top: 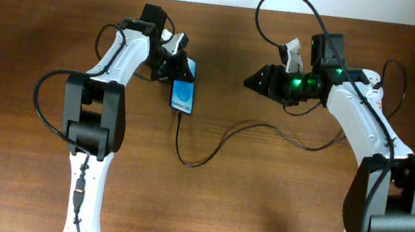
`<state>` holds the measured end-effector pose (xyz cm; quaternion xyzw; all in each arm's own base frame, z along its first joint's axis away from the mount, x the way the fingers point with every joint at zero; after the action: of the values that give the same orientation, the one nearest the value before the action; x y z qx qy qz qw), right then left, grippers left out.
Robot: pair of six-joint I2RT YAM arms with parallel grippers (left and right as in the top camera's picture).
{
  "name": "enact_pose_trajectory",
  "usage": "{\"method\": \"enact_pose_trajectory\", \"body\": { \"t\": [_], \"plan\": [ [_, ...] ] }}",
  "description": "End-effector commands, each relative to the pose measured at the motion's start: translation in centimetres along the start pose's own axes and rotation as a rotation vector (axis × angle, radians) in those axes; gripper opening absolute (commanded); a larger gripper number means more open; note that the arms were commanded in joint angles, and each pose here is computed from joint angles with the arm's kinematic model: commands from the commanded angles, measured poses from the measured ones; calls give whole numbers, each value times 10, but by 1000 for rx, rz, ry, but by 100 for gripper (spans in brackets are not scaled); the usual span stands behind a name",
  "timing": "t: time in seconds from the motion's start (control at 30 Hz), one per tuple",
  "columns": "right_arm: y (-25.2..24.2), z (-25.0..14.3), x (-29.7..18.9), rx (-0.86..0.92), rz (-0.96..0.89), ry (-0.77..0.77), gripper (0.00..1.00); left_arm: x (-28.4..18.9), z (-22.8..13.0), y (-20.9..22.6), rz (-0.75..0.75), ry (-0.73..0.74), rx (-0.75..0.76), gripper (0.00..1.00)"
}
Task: Plug charger to phone and switch on socket
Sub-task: 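Lower the phone flat onto the table with the left gripper and release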
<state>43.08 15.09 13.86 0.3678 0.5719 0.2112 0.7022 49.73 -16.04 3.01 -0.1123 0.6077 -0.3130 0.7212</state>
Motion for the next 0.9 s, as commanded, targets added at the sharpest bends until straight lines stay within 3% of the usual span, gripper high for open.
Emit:
{"method": "enact_pose_trajectory", "body": {
  "t": [0.0, 0.33, 0.87],
  "plan": [
    [0, -1, 1, -21, -8, 0, 63, 6, -2, 4, -3, 10, 3, 28],
    [0, -1, 1, -39, -8, 1, 64, 5, -3, 15, 62, 16, -3, 54],
    [0, -1, 1, -39, -8, 1, 65, -9, -17, 68, 429, 87, -24, 59]
  ]
}}
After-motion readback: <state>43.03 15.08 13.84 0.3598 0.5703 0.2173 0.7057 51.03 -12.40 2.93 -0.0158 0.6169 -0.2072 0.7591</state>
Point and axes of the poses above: each gripper's point midway between its finger pads, its own x axis out along the fingers, its own y axis along the line the jaws close on, z = x × y, the point moved 2 cm from there along -x, back along the fingers, and after that the axes turned 15 degrees about x, right-handed, at the moved point
